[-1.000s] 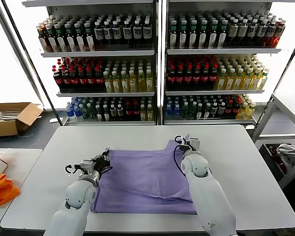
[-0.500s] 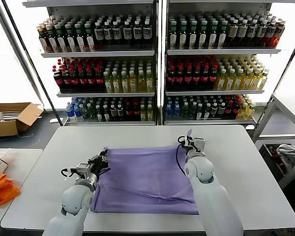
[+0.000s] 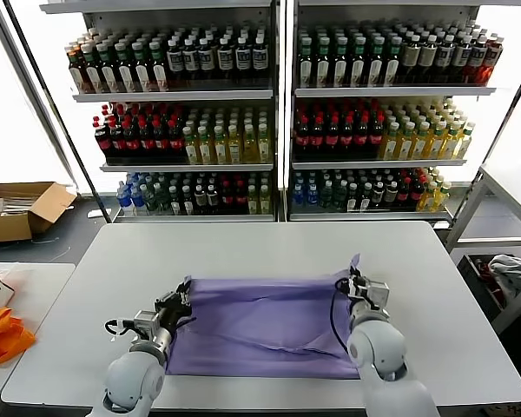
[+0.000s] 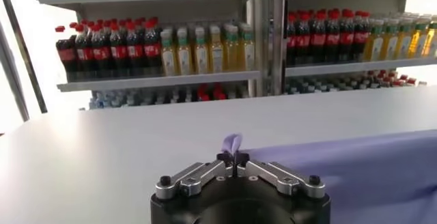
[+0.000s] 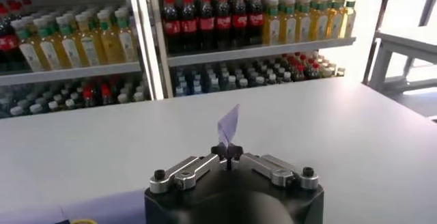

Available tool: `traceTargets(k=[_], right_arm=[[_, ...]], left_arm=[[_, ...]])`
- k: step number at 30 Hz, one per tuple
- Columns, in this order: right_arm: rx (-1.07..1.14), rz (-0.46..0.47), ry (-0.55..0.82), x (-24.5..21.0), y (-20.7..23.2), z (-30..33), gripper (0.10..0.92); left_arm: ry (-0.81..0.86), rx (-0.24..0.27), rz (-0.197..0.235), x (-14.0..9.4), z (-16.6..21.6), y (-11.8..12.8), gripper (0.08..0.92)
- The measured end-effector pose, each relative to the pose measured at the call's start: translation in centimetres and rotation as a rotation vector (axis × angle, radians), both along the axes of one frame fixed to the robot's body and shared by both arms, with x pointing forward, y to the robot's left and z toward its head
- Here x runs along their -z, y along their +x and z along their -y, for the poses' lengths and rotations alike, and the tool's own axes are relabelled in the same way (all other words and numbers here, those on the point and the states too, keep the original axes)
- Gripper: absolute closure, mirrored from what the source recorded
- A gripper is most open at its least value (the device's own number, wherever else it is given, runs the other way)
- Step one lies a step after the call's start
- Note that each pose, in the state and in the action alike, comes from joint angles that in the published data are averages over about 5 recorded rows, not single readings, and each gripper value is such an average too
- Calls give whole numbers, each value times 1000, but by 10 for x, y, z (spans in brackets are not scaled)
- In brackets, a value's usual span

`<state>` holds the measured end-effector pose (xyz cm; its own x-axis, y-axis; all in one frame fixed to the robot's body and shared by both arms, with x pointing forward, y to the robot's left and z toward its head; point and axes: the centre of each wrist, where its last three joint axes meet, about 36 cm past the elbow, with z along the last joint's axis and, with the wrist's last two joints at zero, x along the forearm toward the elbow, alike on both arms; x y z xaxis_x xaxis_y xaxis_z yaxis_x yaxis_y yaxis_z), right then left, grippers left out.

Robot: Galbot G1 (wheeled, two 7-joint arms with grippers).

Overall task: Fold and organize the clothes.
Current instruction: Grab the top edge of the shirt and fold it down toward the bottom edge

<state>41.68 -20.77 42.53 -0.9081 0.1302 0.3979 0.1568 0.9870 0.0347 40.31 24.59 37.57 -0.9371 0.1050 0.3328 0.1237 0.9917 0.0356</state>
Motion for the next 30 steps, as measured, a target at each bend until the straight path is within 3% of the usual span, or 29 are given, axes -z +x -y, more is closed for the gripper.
traceTargets(k=[16,30], right_arm=[[15,-37,-14,-2,-57,2,912],[14,-72,-37,9,-76,3,901]], left_arm=[[34,23,-20,-1,5,-43,913],[82,36,-30,7,9,-59,913]])
